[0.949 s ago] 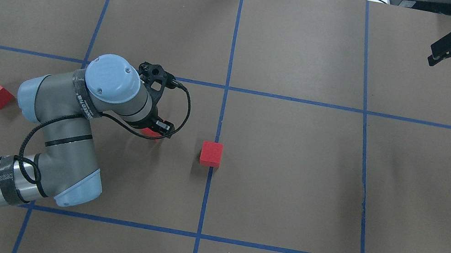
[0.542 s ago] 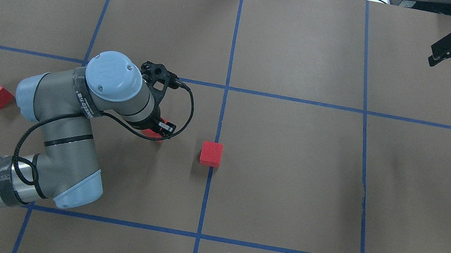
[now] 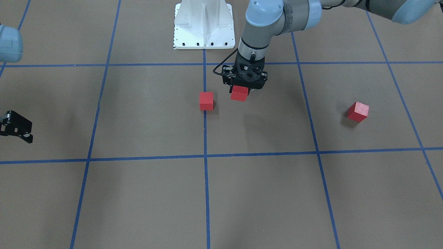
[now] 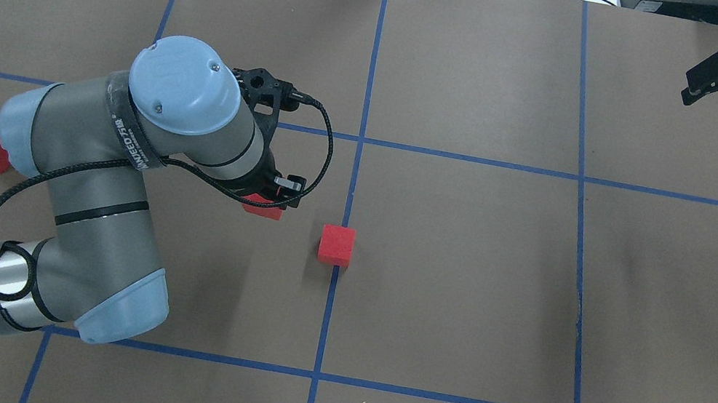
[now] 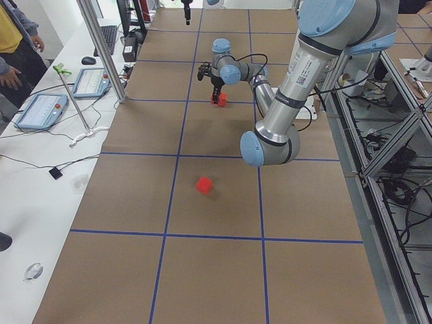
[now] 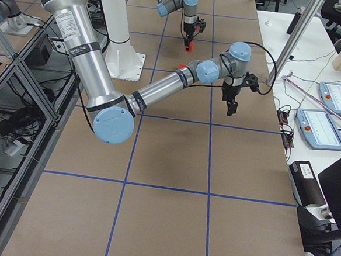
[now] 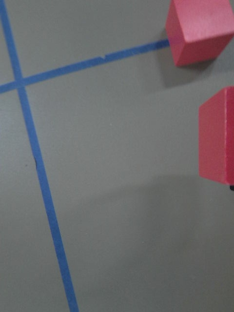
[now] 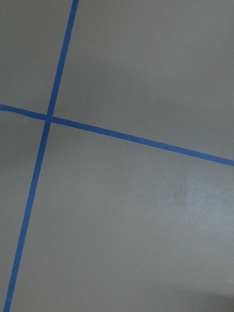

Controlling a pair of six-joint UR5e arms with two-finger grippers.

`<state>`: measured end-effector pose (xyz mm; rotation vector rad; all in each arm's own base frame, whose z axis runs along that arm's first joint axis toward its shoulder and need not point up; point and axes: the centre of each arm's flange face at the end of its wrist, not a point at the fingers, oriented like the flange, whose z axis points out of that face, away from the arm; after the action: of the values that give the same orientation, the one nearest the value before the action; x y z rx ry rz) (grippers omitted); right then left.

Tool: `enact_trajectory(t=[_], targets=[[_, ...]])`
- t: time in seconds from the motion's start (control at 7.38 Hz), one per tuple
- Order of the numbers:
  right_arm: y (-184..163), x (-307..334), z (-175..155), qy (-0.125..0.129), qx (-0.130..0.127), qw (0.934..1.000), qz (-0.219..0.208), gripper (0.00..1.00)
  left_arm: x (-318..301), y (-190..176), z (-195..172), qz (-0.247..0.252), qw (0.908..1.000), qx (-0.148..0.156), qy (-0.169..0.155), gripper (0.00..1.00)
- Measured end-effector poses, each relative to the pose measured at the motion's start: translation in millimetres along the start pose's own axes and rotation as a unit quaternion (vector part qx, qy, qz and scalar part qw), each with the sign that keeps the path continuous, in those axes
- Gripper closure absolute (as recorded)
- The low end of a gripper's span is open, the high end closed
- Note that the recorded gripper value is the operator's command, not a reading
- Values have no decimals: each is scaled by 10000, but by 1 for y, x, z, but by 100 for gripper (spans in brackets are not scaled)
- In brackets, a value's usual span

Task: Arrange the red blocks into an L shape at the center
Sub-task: 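Carry the red cube with the left gripper beside the center cube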

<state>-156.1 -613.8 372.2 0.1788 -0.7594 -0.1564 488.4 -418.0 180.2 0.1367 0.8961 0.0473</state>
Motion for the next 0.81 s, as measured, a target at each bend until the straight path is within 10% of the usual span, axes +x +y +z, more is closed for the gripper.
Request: enact_trajectory(t=[0.81], targets=[[1,1,1,4,-11,10000,9,0,79,-47,32,-644,9969,-168,-414,100]])
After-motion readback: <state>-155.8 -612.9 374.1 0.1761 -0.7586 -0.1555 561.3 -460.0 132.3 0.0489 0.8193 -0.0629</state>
